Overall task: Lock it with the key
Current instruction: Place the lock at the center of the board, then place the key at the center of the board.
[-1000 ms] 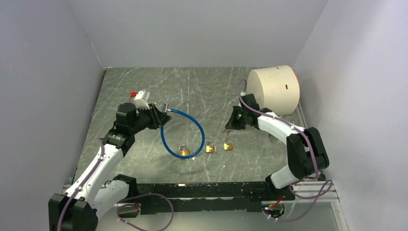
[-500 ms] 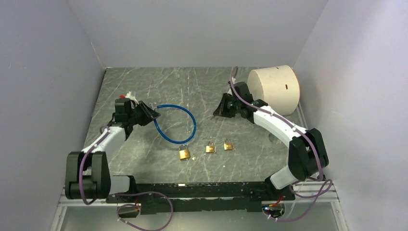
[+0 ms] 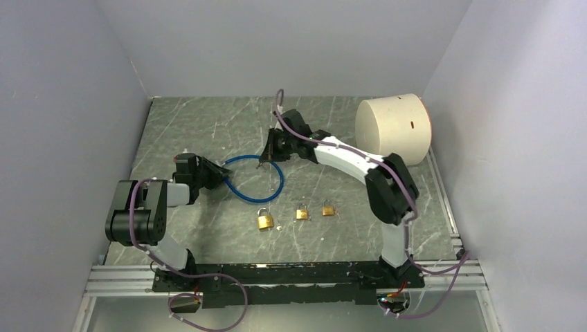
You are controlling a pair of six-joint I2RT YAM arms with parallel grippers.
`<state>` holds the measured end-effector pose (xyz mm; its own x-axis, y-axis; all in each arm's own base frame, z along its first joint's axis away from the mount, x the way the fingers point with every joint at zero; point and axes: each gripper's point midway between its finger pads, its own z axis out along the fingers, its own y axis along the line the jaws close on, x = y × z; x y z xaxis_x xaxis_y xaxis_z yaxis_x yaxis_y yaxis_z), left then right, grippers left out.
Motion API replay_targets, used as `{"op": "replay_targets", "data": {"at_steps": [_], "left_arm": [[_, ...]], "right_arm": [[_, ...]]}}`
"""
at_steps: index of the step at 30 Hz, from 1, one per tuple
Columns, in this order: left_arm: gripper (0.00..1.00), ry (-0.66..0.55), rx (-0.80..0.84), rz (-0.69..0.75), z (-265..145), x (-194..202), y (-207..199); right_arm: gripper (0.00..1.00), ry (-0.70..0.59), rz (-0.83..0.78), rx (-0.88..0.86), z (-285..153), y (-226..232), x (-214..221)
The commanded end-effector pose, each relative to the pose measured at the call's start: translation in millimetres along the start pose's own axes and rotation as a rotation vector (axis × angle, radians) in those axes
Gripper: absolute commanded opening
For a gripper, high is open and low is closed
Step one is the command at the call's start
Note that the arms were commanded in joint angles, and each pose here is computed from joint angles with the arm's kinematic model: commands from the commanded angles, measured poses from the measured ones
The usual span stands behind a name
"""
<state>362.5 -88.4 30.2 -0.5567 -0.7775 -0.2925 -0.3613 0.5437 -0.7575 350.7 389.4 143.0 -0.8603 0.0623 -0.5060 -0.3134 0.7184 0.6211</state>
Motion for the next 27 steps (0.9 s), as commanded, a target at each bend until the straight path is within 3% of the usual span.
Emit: {"op": "replay_targets", "data": {"at_steps": [1, 3, 7, 10, 16, 22, 24, 27], "left_arm": [[0.32, -0.051, 0.061, -0.042, 3.9, -11.4, -14.4], [0.45, -0.05, 0.034, -0.044, 0.7, -10.0, -10.1], [0.83, -0.054, -0.048, -0.02, -9.4, -10.4, -0.6], [0.94, -0.059, -0.067, 0.005, -18.3, -11.1, -0.9], [0.94, -0.117, -0.15, 0.062, -48.8, -19.9, 1.5], [0.94, -0.244, -0.138, 0.165, -98.6, -40.4, -23.3], [0.94, -0.264, -0.119, 0.216, -114.0, -45.0, -36.1], [0.94, -0.253, -0.072, 0.283, -130.3, -45.0, -55.7]], "right_arm": [[0.0, -0.002, -0.011, -0.066, 22.4, 25.3, -14.2], [0.0, 0.015, -0.005, -0.071, 35.0, 25.4, -11.5], [0.0, 0.037, -0.002, -0.068, 53.0, 23.5, -9.8], [0.0, 0.066, 0.005, -0.065, 67.1, 19.4, -3.8], [0.0, 0.12, 0.005, -0.095, 90.2, 28.8, 8.1], [0.0, 0.166, 0.009, -0.132, 111.8, 39.5, 16.7], [0.09, 0.185, 0.001, -0.129, 113.2, 39.2, 17.0], [0.33, 0.165, -0.032, -0.118, 101.2, 41.2, 7.8]]}}
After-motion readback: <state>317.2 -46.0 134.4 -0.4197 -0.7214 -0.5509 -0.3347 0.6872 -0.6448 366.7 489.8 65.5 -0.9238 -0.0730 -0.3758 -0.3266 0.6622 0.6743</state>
